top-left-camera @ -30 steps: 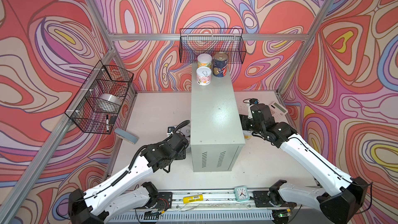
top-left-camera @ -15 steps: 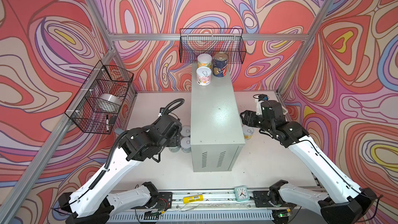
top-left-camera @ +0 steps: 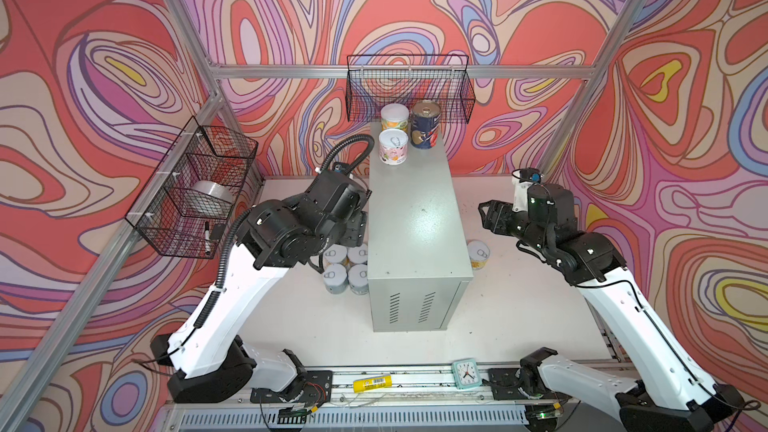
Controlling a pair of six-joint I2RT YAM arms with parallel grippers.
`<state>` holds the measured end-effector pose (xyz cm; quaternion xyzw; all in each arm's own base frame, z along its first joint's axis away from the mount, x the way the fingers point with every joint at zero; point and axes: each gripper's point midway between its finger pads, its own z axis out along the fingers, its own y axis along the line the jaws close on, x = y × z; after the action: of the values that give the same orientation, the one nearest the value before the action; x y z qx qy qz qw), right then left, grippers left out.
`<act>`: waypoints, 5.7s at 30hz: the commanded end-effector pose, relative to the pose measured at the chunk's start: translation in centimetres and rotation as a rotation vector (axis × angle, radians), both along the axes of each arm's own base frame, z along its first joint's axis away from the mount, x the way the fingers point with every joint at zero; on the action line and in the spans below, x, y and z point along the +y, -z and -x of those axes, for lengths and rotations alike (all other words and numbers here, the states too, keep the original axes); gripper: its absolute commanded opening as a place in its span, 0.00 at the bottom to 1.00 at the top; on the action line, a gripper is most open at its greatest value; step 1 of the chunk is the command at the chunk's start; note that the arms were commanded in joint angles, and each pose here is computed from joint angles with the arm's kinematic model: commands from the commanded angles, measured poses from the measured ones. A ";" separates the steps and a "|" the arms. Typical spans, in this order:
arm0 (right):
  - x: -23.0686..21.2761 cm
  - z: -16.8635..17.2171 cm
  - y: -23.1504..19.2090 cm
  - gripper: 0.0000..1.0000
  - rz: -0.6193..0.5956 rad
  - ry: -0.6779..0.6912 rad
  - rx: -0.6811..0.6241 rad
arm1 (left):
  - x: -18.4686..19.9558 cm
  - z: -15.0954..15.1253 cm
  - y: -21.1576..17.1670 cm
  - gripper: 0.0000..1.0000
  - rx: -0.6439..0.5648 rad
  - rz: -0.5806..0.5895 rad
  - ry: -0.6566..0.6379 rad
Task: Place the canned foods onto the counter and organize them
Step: 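Carry the held can over the cabinet with the left gripper while the right arm rises, then lower the can onto the cabinet top near the pink can and open the left gripper, then withdraw the left gripper while the right gripper closes on the placed can, then slide the can with the right gripper farther back beside the other pink can, then open and withdraw the right gripper while the left gripper lowers toward the table cans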
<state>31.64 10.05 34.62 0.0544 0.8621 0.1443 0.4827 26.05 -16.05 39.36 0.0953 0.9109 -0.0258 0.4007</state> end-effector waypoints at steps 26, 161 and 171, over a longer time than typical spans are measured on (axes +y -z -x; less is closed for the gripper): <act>-0.4 1.0 -6.0 0.74 0.015 -0.031 -0.104 | -13.3 -5.8 -3.5 0.00 -0.102 0.058 0.324; 14.5 -13.6 -6.4 0.73 0.008 -0.234 -0.283 | 1.5 -9.5 2.2 0.84 -0.125 0.344 -0.026; 13.7 -14.6 -6.7 0.69 0.012 -0.194 -0.292 | 1.5 -9.8 2.2 0.84 -0.125 0.345 -0.030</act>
<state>45.16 24.64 39.89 -0.0758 0.7957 0.1994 0.5668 35.31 -14.75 36.81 0.0205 0.8723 -0.1669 0.4591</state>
